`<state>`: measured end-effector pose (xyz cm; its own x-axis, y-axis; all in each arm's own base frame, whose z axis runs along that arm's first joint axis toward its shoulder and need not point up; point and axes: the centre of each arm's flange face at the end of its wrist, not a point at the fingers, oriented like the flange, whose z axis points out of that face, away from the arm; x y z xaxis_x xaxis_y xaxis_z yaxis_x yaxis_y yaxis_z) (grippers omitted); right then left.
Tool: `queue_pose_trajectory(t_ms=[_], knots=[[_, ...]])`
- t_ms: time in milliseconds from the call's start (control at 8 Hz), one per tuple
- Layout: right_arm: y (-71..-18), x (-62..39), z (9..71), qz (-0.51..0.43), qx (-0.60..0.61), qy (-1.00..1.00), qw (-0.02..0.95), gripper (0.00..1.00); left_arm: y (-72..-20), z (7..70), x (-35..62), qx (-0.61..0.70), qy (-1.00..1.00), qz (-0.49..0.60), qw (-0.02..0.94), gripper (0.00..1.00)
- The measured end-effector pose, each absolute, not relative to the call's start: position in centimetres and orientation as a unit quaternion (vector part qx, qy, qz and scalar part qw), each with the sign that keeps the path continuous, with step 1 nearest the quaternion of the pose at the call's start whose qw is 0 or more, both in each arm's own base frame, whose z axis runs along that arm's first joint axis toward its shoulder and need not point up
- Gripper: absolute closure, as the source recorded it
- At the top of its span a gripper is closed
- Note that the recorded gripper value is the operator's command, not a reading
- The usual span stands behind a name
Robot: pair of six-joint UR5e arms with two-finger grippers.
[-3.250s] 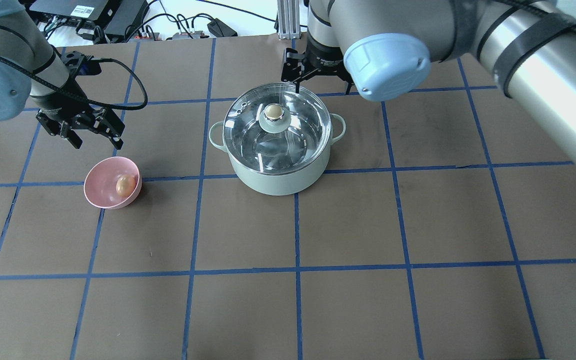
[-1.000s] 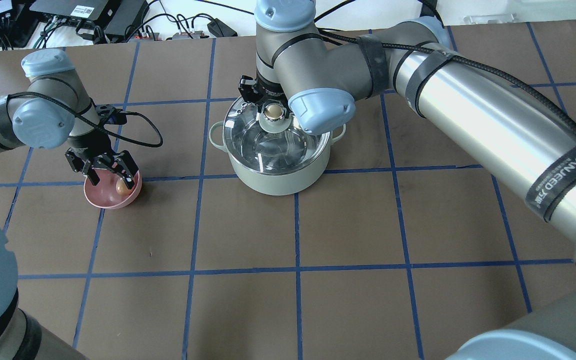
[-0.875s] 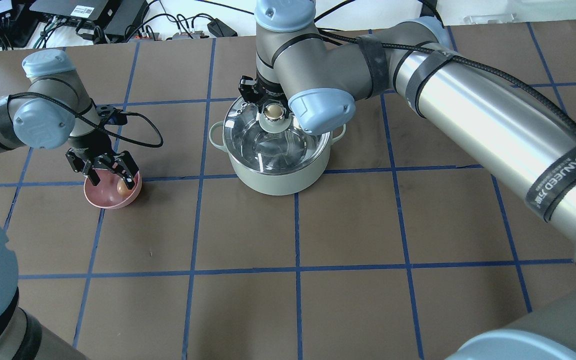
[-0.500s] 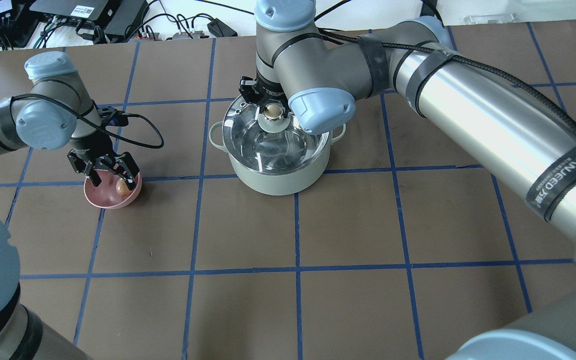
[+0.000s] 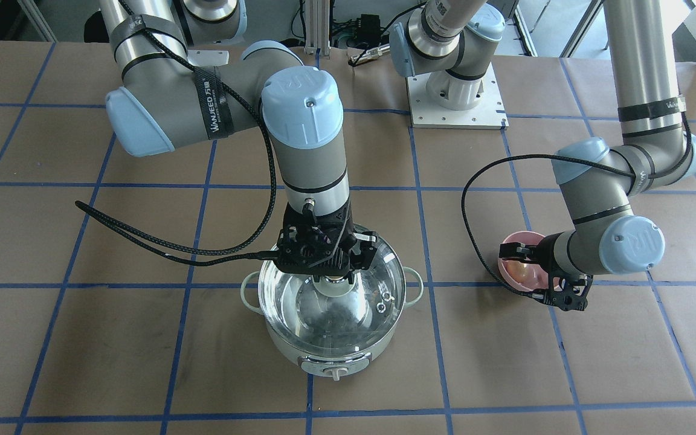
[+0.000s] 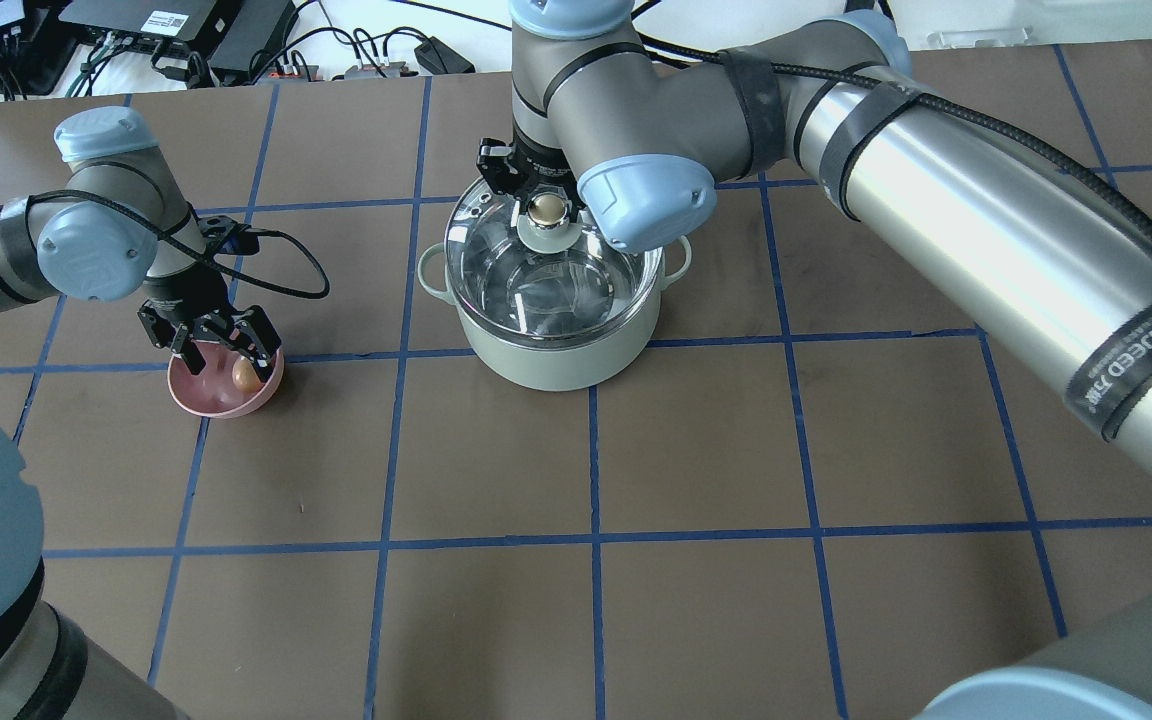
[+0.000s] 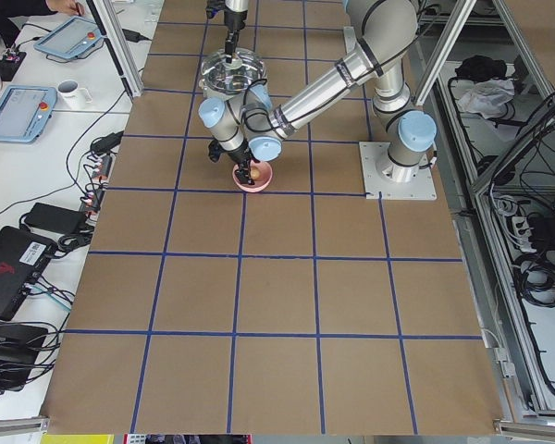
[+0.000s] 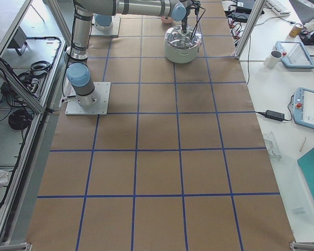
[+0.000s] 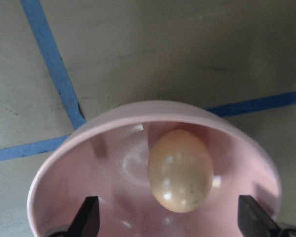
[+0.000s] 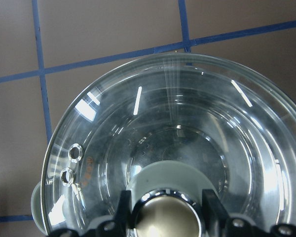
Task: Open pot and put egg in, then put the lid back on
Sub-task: 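Lift the glass lid off the pot with the right gripper and move it away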
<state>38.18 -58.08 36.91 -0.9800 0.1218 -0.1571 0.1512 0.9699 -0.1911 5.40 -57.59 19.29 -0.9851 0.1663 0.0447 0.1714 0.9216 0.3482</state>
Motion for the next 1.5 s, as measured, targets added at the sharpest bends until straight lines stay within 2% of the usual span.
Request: queue_pose_trajectory(t_ms=[500, 1000, 1125, 1250, 1500], knots=[[-59.5, 29.7, 41.9, -0.077, 0.041, 0.995, 0.042, 0.96, -57.9, 18.5, 5.5, -0.087, -0.981, -0.174, 0.005, 0.11], [-60.5, 18.1, 45.0, -0.055, 0.041, 0.998, 0.014, 0.99, -58.0, 18.4, 5.5, -0.089, -0.981, -0.174, 0.005, 0.10], [-60.7, 15.8, 45.0, -0.050, 0.044, 0.998, 0.012, 1.00, -58.0, 18.3, 5.5, -0.090, -0.981, -0.174, 0.005, 0.15], [-60.8, 13.9, 44.8, -0.046, 0.030, 0.998, 0.011, 1.00, -58.0, 18.3, 5.5, -0.090, -0.981, -0.174, 0.005, 0.25], [-60.8, 10.5, 44.5, -0.038, 0.019, 0.999, 0.011, 1.00, -58.0, 18.3, 5.5, -0.090, -0.981, -0.172, 0.008, 0.31]])
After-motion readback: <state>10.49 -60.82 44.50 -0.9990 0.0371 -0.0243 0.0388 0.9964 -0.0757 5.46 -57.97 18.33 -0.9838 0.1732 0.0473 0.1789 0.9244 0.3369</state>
